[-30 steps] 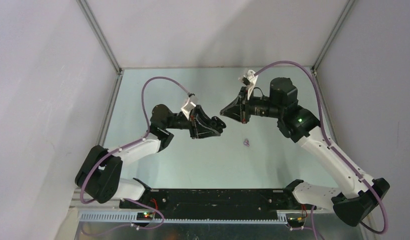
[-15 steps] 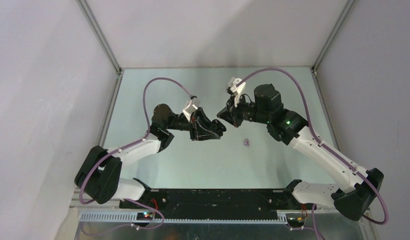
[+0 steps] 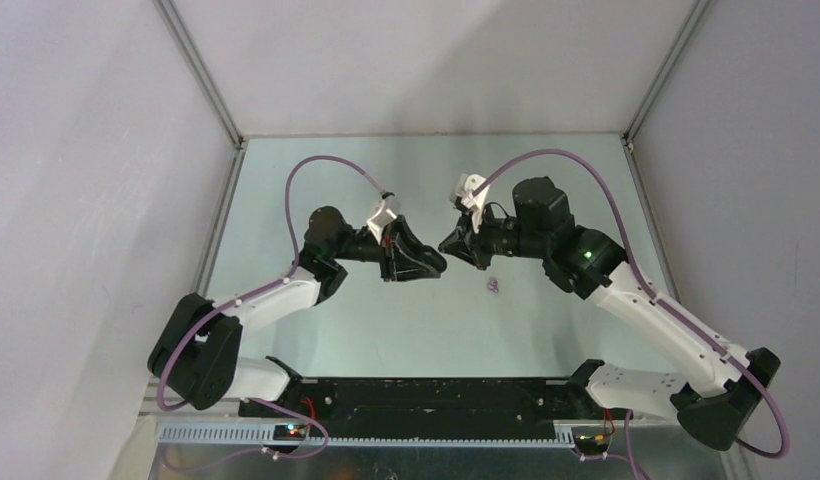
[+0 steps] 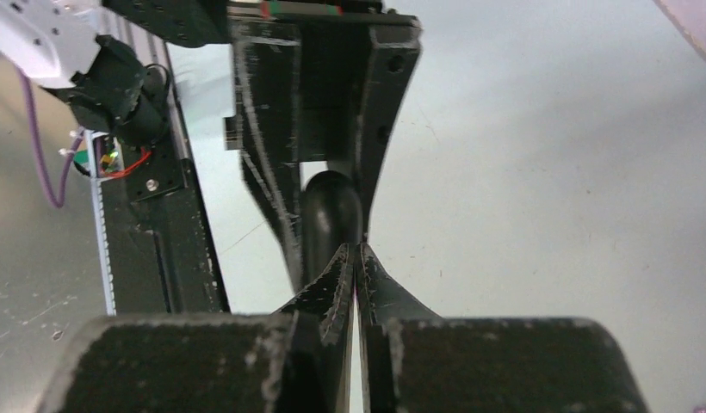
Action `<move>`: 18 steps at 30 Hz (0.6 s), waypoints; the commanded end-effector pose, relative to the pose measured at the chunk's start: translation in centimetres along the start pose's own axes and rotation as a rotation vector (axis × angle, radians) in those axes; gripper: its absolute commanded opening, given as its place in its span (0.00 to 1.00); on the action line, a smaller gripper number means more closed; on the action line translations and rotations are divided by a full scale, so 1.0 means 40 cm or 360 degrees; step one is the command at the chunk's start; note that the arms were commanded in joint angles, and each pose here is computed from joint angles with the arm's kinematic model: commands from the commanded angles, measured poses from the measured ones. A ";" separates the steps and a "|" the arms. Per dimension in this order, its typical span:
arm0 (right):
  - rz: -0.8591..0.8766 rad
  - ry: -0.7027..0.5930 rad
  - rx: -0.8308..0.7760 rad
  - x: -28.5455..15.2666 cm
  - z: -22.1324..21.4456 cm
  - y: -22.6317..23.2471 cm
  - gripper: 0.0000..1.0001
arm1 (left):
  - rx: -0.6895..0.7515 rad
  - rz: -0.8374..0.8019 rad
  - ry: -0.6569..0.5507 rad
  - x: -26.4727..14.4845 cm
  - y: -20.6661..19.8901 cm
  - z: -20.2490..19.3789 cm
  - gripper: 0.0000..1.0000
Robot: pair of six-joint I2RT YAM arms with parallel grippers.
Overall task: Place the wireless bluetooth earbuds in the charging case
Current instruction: Close the charging case.
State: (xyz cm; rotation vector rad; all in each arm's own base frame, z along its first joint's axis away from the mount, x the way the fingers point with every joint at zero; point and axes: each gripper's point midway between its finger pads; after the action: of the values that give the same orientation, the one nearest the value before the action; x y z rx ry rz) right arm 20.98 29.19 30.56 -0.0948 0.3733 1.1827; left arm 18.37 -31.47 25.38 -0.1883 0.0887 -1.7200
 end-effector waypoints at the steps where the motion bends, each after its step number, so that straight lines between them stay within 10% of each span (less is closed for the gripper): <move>1: 0.0140 -0.0047 -0.0078 -0.033 0.022 0.054 0.06 | 0.0136 0.0048 -0.0041 0.004 0.016 0.055 0.00; 18: -0.0293 -0.0231 0.0143 -0.124 0.086 -0.160 0.18 | -0.0053 0.0380 0.0076 -0.020 0.159 -0.002 0.00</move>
State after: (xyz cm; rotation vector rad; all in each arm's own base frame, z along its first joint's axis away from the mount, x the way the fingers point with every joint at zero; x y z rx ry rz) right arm 23.86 25.66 31.70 -0.0400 0.3532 1.0776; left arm 21.13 -31.66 24.44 -0.1761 0.1523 -1.6019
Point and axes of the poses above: each gripper's point midway between its finger pads, its own x axis out along the fingers, its own y axis along the line the jaws close on, z = x × y, and after that the axes turned 7 degrees about x, right-handed
